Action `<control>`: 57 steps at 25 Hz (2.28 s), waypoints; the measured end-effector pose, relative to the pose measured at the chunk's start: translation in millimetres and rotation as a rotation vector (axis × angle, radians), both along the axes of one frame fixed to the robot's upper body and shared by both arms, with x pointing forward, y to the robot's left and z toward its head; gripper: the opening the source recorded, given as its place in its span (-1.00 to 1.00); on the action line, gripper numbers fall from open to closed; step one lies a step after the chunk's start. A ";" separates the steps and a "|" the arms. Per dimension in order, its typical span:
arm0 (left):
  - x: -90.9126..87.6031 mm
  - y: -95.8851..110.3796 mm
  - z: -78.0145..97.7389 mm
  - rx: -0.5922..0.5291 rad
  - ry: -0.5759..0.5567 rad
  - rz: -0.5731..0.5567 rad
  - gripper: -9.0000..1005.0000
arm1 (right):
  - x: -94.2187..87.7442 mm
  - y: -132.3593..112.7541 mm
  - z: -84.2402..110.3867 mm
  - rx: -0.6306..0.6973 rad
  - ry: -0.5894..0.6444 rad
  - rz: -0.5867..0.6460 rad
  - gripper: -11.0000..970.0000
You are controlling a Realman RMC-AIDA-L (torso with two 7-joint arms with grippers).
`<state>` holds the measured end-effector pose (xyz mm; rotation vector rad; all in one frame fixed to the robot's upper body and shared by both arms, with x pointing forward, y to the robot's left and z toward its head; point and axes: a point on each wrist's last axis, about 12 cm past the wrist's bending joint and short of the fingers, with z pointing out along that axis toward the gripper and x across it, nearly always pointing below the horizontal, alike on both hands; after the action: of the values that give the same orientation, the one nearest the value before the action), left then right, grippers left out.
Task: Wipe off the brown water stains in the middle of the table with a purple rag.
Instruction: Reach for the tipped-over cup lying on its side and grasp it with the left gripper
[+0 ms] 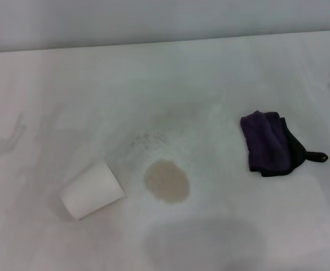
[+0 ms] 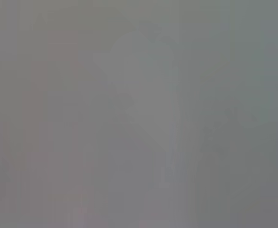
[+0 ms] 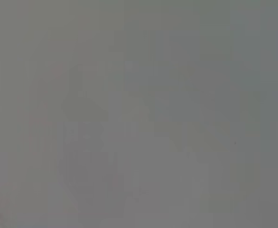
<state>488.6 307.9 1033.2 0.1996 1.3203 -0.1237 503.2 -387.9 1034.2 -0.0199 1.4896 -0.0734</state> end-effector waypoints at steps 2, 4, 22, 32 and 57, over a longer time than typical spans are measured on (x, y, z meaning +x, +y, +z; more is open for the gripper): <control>2.5 2.1 0.9 -0.069 0.020 -0.018 0.78 | 0.0 -0.1 0.2 -0.001 -0.001 0.000 0.75; 6.8 4.5 2.1 -0.122 0.047 -0.048 0.78 | 0.2 -1.3 1.4 -0.006 -0.006 0.000 0.75; 44.6 31.5 51.3 -0.169 0.390 -0.401 0.77 | 7.0 3.1 5.3 0.004 -0.027 0.008 0.75; 53.5 49.0 115.3 -0.036 0.729 -0.609 0.77 | 11.5 14.1 10.0 0.049 -0.081 0.026 0.75; 88.0 -42.6 125.9 0.550 1.173 -0.842 0.77 | -7.1 30.5 5.5 0.279 -0.160 0.040 0.74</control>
<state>576.6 265.3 1159.1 1.2996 2.3368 -0.6627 496.2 -357.4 1039.7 0.1783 1.3280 0.1622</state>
